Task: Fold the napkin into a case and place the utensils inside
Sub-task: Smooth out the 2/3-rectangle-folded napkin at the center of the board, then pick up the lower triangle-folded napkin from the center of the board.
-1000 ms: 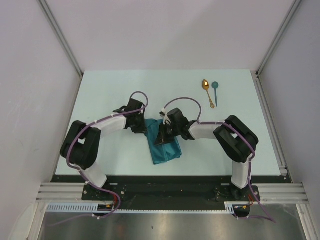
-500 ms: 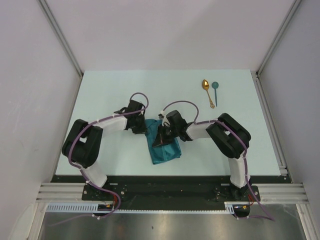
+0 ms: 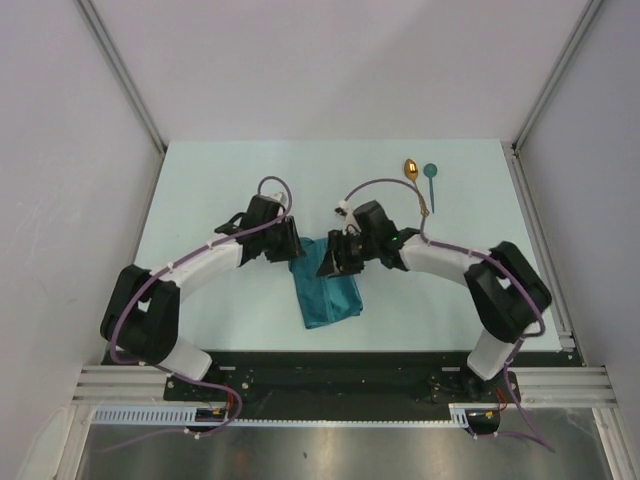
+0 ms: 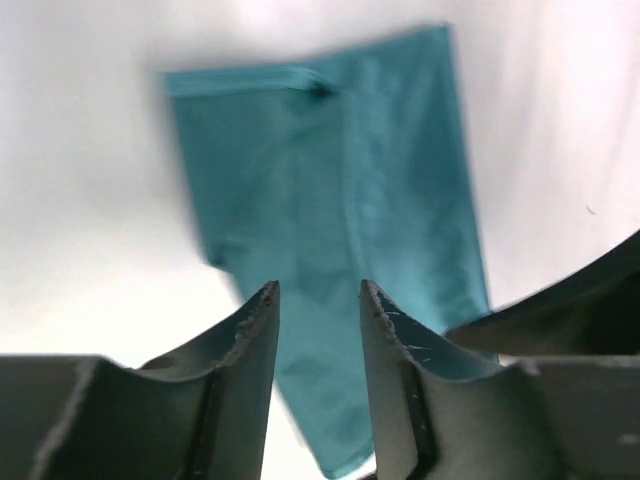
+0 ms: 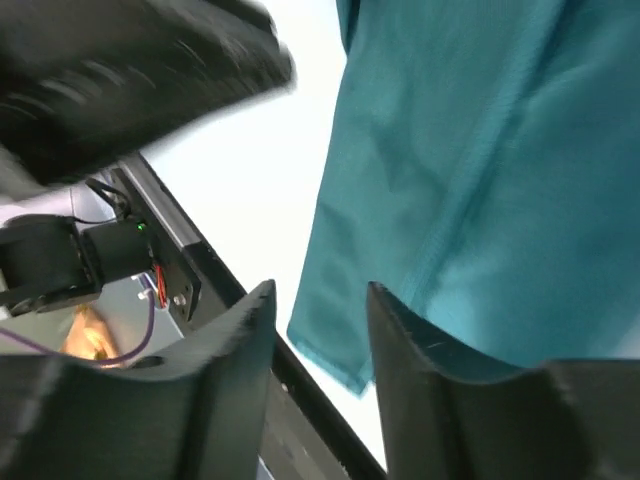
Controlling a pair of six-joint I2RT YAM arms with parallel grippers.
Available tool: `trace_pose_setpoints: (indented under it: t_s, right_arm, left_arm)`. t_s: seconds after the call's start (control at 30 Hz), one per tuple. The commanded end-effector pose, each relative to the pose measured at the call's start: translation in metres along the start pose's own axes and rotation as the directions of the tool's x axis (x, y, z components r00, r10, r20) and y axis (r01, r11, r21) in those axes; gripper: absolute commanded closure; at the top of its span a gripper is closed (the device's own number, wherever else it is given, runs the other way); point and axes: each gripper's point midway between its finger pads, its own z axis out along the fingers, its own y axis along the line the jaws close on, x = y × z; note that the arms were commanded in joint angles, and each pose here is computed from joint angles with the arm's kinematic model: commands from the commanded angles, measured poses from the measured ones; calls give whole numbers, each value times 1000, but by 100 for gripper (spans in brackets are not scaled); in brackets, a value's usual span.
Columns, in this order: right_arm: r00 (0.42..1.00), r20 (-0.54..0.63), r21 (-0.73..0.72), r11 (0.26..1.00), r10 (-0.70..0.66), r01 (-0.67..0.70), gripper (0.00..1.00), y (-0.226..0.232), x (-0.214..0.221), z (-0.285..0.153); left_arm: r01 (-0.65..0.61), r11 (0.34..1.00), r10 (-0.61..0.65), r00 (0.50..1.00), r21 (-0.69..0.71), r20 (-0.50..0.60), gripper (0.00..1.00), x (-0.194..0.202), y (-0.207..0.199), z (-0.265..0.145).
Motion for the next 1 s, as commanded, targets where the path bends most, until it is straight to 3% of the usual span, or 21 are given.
trace_pose_setpoints:
  t_s: [0.0, 0.13, 0.3, 0.33, 0.4, 0.63, 0.83, 0.97]
  right_arm:
    - [999, 39, 134, 991, -20, 15, 48, -33, 0, -51]
    - [995, 97, 179, 983, 35, -52, 31, -62, 3, -84]
    - [978, 127, 183, 965, 166, -188, 27, -97, 17, -104]
    - [972, 138, 187, 959, 191, -215, 25, -102, 16, -108]
    - [954, 183, 216, 937, 239, -276, 23, -117, 14, -120]
    - [901, 354, 254, 901, 251, -351, 13, -138, -7, -156]
    - [906, 355, 247, 911, 232, -330, 12, -139, -9, -158]
    - [910, 347, 253, 912, 225, -322, 12, -142, -6, -156]
  left_arm:
    - [-83, 985, 84, 996, 150, 1, 54, 13, -50, -11]
    - [-195, 961, 189, 981, 194, 48, 46, 30, -83, -12]
    - [-334, 930, 322, 942, 153, 97, 42, 63, -120, -10]
    - [-355, 929, 343, 932, 108, 114, 29, 63, -122, -7]
    - [-407, 913, 405, 912, 26, 62, 28, 82, -131, 1]
    - [-543, 801, 557, 830, -251, -18, 41, 113, -140, 24]
    - [-594, 738, 609, 791, -320, -63, 50, 135, -146, 30]
    - [-595, 725, 604, 791, -347, -95, 50, 148, -141, 29]
